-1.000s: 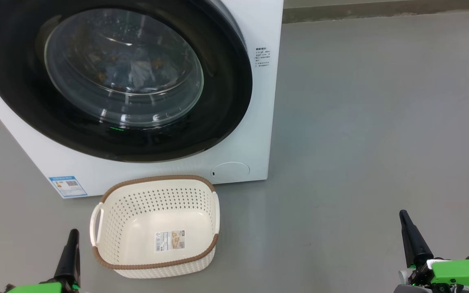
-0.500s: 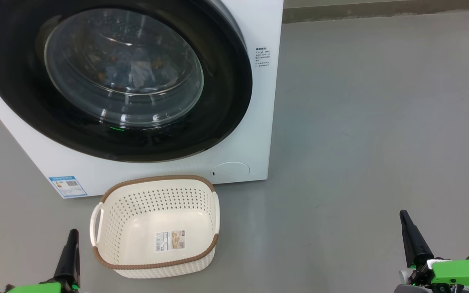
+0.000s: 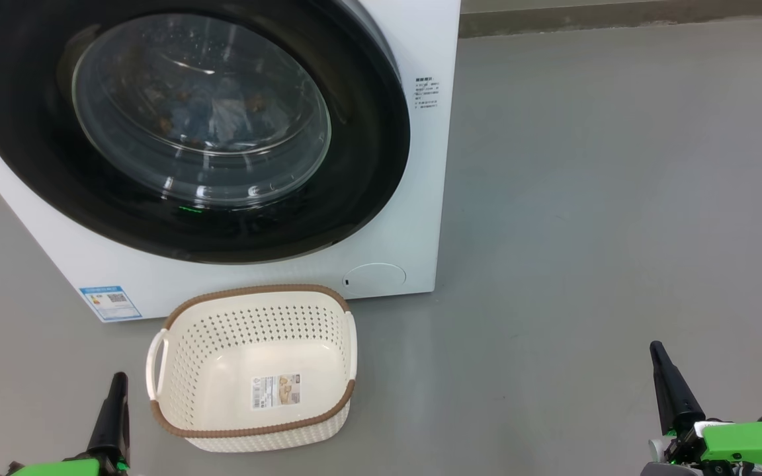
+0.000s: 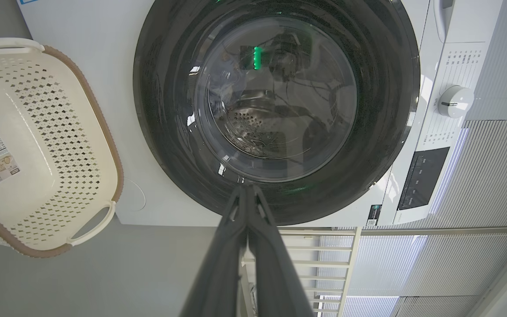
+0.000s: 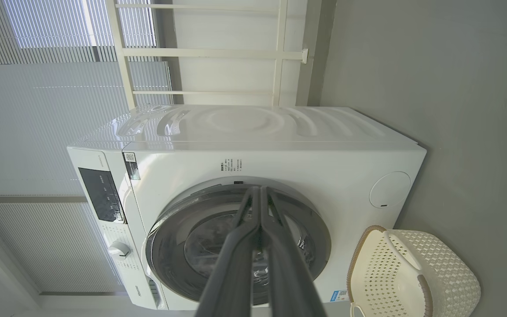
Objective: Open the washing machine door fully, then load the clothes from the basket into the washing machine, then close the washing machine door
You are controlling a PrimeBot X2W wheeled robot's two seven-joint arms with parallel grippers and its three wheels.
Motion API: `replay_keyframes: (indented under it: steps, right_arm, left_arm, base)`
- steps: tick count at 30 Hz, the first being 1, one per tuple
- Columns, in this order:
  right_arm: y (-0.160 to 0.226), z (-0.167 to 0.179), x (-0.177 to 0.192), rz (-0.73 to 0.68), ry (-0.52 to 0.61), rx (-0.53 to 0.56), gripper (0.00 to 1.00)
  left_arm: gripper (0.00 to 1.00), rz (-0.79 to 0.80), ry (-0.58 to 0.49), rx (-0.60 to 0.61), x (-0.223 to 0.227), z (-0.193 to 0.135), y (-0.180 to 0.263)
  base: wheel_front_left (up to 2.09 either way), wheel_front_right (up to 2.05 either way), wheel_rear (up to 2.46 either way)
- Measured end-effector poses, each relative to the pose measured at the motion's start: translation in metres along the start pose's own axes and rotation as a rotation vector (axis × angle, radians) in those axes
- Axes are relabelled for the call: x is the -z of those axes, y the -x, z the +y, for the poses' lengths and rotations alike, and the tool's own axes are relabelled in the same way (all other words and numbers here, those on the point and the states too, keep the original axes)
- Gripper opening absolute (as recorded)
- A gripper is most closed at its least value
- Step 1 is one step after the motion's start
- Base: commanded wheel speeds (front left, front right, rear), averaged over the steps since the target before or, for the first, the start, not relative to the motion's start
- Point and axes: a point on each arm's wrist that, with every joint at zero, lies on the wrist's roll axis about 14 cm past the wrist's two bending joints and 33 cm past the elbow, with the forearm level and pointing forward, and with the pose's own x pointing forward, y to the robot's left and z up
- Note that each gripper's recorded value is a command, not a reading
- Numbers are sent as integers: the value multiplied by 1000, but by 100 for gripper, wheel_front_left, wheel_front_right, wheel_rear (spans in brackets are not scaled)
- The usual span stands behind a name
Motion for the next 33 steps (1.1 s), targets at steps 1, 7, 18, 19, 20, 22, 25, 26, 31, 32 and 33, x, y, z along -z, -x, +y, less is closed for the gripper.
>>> replay_keyframes:
  steps: [1,7,18,19,20,22,25,26,31,32,33]
  right_arm:
    - [0,0,0,0,0,0,0]
    - [0,0,0,-1,0,0,0]
    - [0,0,-1,-2,-1,0,0]
    - [0,0,-1,-2,-1,0,0]
    - [0,0,-1,-2,-1,0,0]
    - [0,0,-1,-2,-1,0,0]
    - [0,0,-1,-2,-1,0,0]
    - [0,0,-1,-2,-1,0,0]
    - [0,0,-1,-2,-1,0,0]
    - [0,0,-1,-2,-1,0,0]
    - [0,0,-1,-3,-1,0,0]
  left_arm:
    - [0,2,0,0,0,0,0]
    - [0,2,1,0,0,0,0]
    - [0,5,4,0,1,0,0]
    - [0,5,5,0,1,0,0]
    - [0,5,5,0,1,0,0]
    - [0,4,6,0,2,0,0]
    - [0,4,7,0,2,0,0]
    - [0,4,7,0,2,0,0]
    - [0,4,7,1,1,0,0]
    - [0,4,7,0,1,0,0]
    - [0,3,7,1,1,0,0]
  base:
    - [0,0,0]
    - [0,0,0]
    - [0,0,0]
    - [0,0,0]
    - [0,0,0]
    - [0,0,0]
    - [0,0,0]
    - [0,0,0]
    - [0,0,0]
    - [0,0,0]
    - [0,0,0]
